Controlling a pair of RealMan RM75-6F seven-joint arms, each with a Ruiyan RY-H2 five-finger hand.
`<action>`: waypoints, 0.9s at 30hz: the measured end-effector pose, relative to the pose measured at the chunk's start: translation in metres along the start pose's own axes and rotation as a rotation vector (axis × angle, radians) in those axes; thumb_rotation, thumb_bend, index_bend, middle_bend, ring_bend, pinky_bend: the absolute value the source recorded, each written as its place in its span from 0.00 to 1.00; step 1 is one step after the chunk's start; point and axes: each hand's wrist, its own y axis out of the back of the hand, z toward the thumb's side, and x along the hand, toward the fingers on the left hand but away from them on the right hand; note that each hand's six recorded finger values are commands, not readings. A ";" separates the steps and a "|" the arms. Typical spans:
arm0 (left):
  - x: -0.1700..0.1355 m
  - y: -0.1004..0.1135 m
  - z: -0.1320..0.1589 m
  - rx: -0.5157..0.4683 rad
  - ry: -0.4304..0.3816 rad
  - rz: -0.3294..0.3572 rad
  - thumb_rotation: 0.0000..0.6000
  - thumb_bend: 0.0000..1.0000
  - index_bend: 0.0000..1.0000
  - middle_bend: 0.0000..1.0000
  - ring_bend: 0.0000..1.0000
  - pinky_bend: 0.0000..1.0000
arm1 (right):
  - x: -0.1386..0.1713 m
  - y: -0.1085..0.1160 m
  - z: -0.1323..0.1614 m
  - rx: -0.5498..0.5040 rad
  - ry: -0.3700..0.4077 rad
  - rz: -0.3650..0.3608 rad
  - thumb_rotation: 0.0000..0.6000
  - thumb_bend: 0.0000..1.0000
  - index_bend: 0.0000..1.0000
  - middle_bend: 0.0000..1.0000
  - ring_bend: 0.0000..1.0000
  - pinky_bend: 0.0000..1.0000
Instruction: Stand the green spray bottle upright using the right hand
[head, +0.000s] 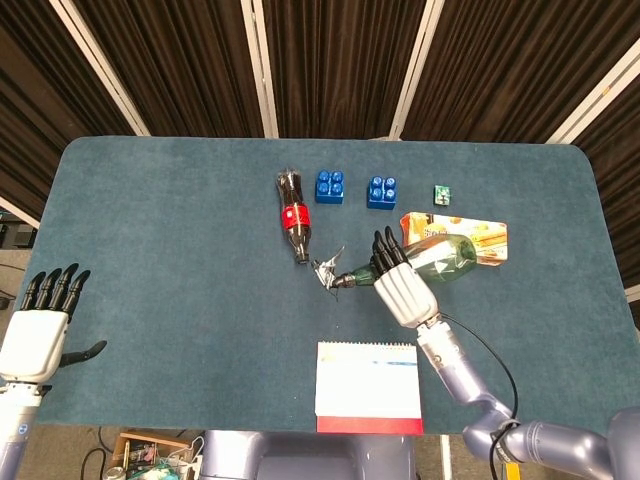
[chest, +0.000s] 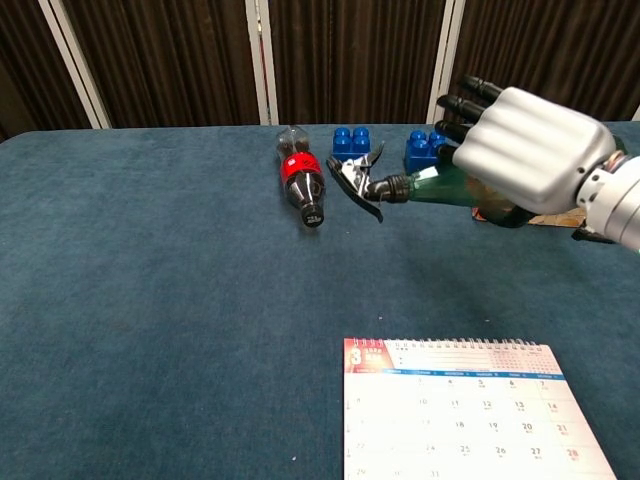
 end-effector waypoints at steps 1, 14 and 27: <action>-0.001 0.001 0.000 -0.001 -0.003 0.003 1.00 0.05 0.00 0.00 0.00 0.04 | 0.001 0.003 -0.002 -0.028 -0.004 -0.007 1.00 0.51 0.97 0.19 0.00 0.04; -0.009 0.006 0.001 -0.012 -0.025 0.023 1.00 0.05 0.00 0.00 0.00 0.04 | 0.018 0.048 -0.052 -0.599 -0.103 -0.225 1.00 0.51 1.00 0.21 0.00 0.05; -0.008 0.003 0.002 -0.007 -0.032 0.010 1.00 0.05 0.00 0.00 0.00 0.04 | 0.046 0.031 -0.068 -1.249 -0.162 -0.401 1.00 0.51 1.00 0.18 0.00 0.04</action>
